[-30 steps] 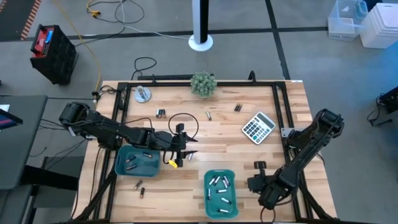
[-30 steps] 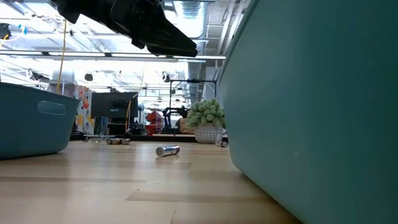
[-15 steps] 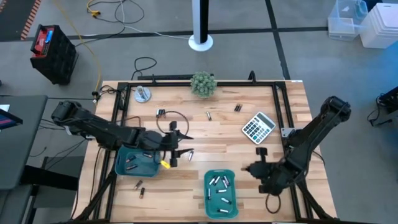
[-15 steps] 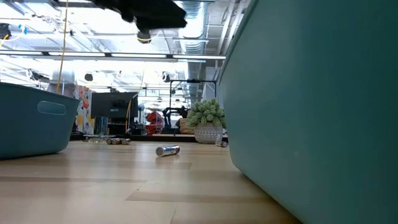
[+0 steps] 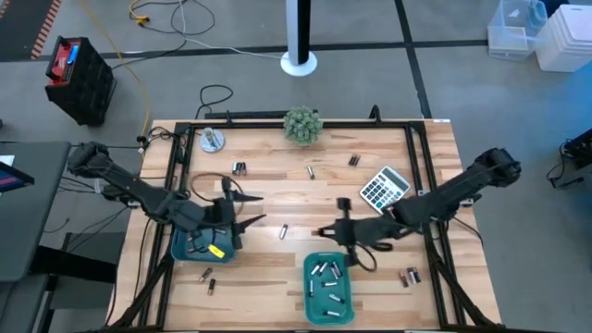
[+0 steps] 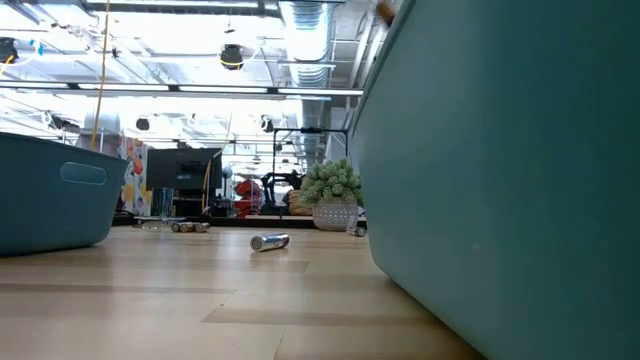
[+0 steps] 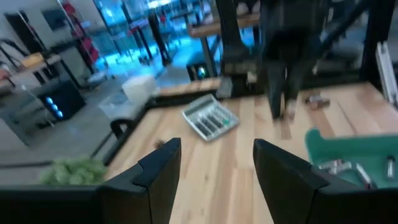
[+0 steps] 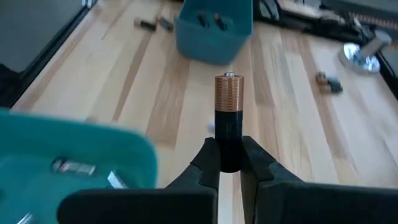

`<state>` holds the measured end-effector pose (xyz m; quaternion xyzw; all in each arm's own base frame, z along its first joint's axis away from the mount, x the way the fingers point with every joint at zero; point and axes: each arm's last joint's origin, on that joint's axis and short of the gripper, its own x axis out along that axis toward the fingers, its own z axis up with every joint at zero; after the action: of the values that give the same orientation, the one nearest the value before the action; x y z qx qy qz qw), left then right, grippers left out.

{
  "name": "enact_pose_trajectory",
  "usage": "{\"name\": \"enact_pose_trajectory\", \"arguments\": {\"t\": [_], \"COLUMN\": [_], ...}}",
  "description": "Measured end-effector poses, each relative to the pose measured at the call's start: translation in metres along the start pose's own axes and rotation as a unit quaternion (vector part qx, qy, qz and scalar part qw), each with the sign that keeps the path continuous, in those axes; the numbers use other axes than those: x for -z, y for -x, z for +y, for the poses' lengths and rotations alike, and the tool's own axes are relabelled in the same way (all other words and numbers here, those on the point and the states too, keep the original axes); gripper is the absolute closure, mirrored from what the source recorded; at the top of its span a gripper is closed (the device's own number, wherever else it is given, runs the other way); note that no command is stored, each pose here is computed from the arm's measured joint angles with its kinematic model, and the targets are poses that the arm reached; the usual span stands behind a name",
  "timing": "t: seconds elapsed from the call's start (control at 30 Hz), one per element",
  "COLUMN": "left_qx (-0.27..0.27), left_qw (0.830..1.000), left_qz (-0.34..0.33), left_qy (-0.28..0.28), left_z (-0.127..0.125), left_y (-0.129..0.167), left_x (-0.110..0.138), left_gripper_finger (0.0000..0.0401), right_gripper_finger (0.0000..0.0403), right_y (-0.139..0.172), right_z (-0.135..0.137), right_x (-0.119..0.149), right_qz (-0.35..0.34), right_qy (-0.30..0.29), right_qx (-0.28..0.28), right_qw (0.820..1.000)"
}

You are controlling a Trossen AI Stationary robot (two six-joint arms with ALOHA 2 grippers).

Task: Sort batteries
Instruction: Put the black battery into the blue bin

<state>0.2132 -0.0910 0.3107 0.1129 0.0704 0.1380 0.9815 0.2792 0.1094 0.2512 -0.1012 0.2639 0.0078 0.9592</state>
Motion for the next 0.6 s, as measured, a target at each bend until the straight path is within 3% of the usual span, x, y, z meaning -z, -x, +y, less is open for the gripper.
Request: {"name": "enact_pose_trajectory", "arguments": {"t": [0.3,0.6], "left_qx": [-0.003,-0.005], "left_qw": [0.998,0.995], "left_qz": [-0.05,-0.07], "left_qy": [0.038,0.073], "left_z": [0.035,0.061], "left_y": [0.032,0.057], "left_x": [-0.02,-0.025], "left_gripper_finger": [0.0205,0.0205], "right_gripper_finger": [0.037,0.037], "right_y": [-0.069,-0.143], "right_z": [-0.022,-0.028], "right_x": [-0.015,-0.057], "right_qz": [-0.056,-0.106], "right_qy": [0.009,0.022], "right_qx": [-0.009,-0.033], "right_qw": [0.998,0.994]}}
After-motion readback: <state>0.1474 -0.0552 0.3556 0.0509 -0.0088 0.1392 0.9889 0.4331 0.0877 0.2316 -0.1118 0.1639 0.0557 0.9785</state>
